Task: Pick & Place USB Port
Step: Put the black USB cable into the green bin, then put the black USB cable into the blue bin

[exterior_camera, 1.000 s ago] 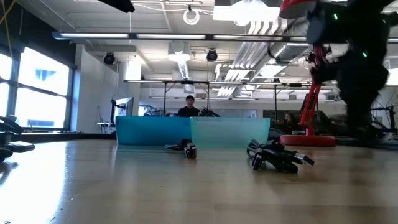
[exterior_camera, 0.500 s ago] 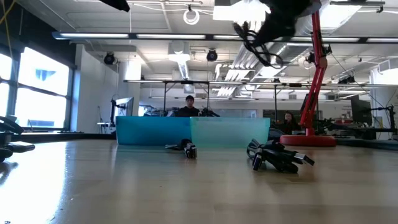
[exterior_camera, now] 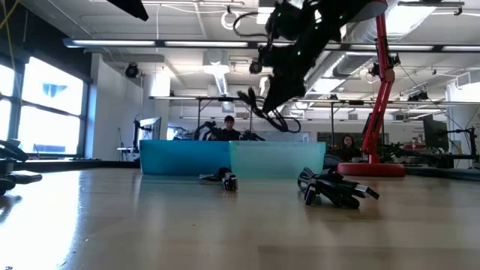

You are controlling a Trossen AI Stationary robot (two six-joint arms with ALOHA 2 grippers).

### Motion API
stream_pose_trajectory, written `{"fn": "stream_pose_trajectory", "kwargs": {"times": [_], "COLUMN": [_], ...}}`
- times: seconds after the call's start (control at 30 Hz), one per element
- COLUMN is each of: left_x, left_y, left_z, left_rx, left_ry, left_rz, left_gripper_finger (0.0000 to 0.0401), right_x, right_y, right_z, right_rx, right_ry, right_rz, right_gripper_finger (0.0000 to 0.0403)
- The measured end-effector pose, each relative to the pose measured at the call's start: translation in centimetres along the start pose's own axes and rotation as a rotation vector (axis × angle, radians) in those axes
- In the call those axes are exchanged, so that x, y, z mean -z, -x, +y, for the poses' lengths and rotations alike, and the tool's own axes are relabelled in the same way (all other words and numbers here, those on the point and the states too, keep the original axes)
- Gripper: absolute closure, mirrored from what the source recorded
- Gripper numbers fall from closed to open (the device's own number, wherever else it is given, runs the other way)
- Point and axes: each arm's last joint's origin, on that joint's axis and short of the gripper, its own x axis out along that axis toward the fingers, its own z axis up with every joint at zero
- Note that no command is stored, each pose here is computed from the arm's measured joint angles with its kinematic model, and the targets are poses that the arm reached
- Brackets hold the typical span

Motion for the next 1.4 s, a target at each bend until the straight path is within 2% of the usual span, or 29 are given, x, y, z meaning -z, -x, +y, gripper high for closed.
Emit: {"fn": "stream_pose_trajectory", "kwargs": {"times": [0.13, 0.2, 0.33, 0.53, 0.67, 0.77, 1.03, 1.2, 1.3, 1.4], "left_x": [0.3, 0.4, 0.8, 1.7, 2.2, 2.4, 2.2, 1.5, 1.1, 0.8], "left_y": [0.0, 0.0, -0.6, -2.1, -2.9, -3.3, -3.6, -3.7, -3.7, -3.7], "left_z": [-0.2, -0.2, -0.4, -0.9, -1.1, -1.3, -1.1, -0.8, -0.6, -0.5], "left_rx": [0.015, 0.019, 0.025, 0.049, 0.057, 0.064, 0.027, -0.013, -0.033, -0.037], "left_ry": [0.005, 0.005, 0.0, -0.035, -0.046, -0.067, -0.109, -0.105, -0.097, -0.075], "left_rz": [0.034, 0.043, 0.066, 0.118, 0.137, 0.149, 0.122, 0.058, 0.01, -0.019], "left_gripper_finger": [0.0284, 0.0284, 0.0284, 0.0284, 0.0284, 0.0284, 0.0284, 0.0284, 0.0284, 0.0284], "right_x": [0.5, 0.7, 0.5, -0.2, -0.6, -0.1, 3.7, 5.9, 6.8, 7.7], "right_y": [-1.9, -2.4, -2.5, -0.8, 2.4, 5.7, 15.1, 18.9, 20.1, 20.9], "right_z": [-0.8, -1.1, -1.7, -2.0, -1.7, -1.0, 3.4, 6.5, 8.9, 11.6], "right_rx": [-0.016, -0.021, 0.0, 0.006, -0.063, -0.117, -0.287, -0.376, -0.422, -0.479], "right_ry": [-0.03, -0.041, -0.097, -0.117, -0.112, -0.109, -0.136, -0.21, -0.165, -0.055], "right_rz": [0.054, 0.065, 0.04, -0.021, -0.059, -0.04, 0.101, 0.153, 0.164, 0.149], "right_gripper_finger": [0.0396, 0.0382, 0.0326, 0.0238, 0.0194, 0.0178, 0.018, 0.0179, 0.0179, 0.0182]}}
